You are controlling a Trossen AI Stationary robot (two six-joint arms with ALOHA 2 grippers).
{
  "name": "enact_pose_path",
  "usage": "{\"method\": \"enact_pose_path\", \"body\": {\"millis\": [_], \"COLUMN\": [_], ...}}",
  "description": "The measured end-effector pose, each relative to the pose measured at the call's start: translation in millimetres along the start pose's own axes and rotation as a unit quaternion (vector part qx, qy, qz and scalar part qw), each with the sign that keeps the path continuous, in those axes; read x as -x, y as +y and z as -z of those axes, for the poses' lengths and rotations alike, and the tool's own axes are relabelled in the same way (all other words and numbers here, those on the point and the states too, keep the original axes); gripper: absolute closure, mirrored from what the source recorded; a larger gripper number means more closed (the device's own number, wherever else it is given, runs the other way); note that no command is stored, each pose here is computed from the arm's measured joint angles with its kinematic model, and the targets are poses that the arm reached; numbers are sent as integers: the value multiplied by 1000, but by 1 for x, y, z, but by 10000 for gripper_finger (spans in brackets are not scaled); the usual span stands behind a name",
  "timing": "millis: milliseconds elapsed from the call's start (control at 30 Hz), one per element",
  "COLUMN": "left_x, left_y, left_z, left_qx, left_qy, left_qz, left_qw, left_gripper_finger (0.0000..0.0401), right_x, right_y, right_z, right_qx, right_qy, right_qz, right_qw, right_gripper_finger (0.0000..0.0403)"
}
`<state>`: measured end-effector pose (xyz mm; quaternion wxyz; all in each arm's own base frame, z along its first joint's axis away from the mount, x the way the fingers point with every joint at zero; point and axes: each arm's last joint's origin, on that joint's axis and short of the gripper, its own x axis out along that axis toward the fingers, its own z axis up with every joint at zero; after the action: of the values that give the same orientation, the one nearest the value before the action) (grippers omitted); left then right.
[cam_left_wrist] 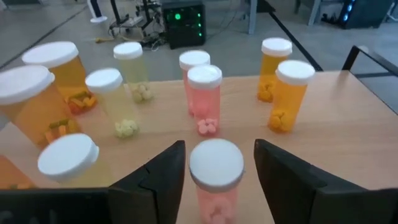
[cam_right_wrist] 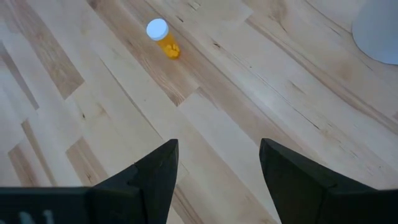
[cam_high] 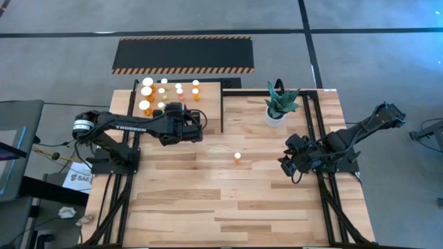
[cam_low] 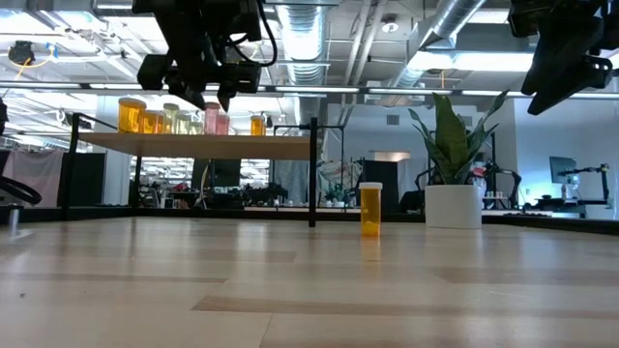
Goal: Pick and place medicine bottles onto shelf by color
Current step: Put the small orange pill bottle on the shelf aligned with the other small orange pill bottles
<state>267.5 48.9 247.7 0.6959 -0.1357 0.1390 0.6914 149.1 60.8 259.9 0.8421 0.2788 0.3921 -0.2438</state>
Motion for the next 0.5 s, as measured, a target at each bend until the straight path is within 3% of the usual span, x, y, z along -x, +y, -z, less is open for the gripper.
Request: {"method": "enact_pose_path", "body": {"millis": [500], "left_x": [15], "left_y": [11], "left_z": [-35], "left_qx": [6], "left_qy": [-43], "left_qz": [14], "left_qw": [999], "left_gripper_finger": [210], "right_x": [0], "right_y": [0], "right_z": [0], "right_qx": [0], "right_qy": [0], "right_qz": [-1], "right_qw": [1000], "right_gripper_finger": [154]}}
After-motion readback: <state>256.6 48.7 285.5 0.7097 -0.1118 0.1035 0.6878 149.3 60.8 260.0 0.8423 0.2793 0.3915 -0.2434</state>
